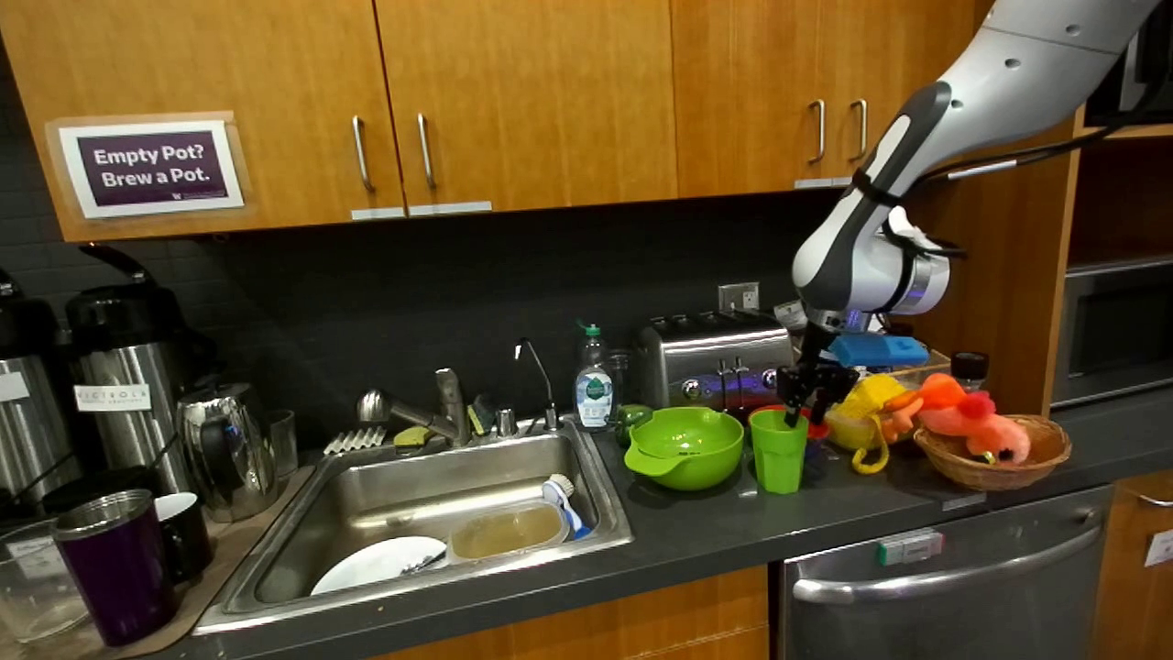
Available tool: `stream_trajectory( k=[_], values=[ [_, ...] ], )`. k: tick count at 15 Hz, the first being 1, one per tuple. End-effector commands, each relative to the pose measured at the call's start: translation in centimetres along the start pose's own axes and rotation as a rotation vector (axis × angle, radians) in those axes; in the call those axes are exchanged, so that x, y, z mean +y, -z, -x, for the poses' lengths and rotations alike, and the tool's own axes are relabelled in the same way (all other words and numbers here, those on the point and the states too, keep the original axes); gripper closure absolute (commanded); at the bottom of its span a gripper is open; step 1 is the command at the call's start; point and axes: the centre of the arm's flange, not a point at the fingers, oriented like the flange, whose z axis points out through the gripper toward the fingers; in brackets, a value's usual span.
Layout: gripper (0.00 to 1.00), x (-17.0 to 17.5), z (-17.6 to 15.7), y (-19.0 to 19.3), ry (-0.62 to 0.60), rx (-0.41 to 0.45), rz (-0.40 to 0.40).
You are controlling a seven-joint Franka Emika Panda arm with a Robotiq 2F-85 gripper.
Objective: Put the beans in the green cup into the green bowl
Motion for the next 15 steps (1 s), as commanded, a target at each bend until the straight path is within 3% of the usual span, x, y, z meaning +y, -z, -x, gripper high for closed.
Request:
stream_trajectory(
  k=[1, 4, 11, 15],
  values=[
    [0.80, -0.1, -0.4, 0.4, 0.004, -0.002, -0.013],
    [1.00, -0.1, -0.3, 0.7, -0.004, 0.008, -0.018],
    [0.99, -0.6, -0.5, 0.6, -0.006, 0.007, -0.048],
    [0.99, -1.4, -1.6, 1.9, 0.041, 0.003, -0.014]
  ],
)
